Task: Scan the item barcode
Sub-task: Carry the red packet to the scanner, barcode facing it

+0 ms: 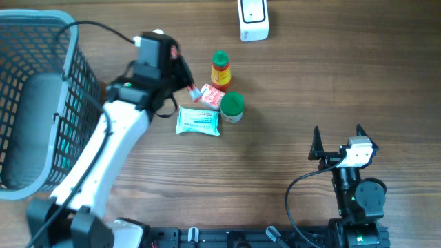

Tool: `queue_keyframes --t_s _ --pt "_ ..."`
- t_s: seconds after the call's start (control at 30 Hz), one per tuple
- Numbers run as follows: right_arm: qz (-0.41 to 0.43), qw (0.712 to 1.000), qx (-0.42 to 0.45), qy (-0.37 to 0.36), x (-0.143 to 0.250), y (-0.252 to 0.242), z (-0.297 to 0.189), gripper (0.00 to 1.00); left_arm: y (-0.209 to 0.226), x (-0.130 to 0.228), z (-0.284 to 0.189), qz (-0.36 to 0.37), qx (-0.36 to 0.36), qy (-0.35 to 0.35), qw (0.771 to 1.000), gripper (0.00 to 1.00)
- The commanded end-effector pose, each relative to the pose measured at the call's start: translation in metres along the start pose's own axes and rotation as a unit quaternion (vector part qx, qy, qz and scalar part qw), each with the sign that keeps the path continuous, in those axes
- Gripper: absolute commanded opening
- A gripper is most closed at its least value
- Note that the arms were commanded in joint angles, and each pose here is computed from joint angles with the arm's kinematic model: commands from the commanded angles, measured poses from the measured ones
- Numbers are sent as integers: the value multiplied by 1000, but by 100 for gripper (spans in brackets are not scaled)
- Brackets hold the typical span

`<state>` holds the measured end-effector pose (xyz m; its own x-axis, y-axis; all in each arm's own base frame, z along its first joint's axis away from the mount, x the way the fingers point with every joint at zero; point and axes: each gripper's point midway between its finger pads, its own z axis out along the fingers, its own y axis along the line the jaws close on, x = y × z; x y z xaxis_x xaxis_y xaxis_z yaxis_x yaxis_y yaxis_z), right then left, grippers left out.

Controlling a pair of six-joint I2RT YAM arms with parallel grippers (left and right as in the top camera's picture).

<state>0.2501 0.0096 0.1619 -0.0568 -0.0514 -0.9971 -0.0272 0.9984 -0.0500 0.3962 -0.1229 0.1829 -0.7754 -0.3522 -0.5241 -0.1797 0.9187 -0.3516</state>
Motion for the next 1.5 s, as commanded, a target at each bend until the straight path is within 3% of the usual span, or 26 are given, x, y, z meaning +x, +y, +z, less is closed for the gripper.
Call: queue_keyframes --t_s 0.0,0.17,0.3,0.47,0.77,0.87,1.03,1.47 --pt "-2 1000 -6 -1 -1 2 0 100 16 17 24 49 -65 22 996 4" --pt "-2 1000 -6 -1 -1 2 0 100 23 43 41 52 -74 78 993 4" --pt "-2 1000 -6 -1 -1 2 0 100 -2 68 43 51 2 143 988 4" --pt "-2 1000 -6 -1 -1 2 0 100 -34 93 36 129 70 178 973 4" --pt "-2 1000 -6 -1 -1 2 0 100 -88 106 37 239 55 84 966 4" --pt "-2 1000 -6 -1 -1 2 0 100 -126 118 30 300 98 51 948 4" --pt "-2 1000 -6 -1 -1 2 0 100 -150 116 35 303 125 20 944 4" --pt "-2 1000 -6 -1 -1 2 0 100 -141 166 101 311 126 95 937 4"
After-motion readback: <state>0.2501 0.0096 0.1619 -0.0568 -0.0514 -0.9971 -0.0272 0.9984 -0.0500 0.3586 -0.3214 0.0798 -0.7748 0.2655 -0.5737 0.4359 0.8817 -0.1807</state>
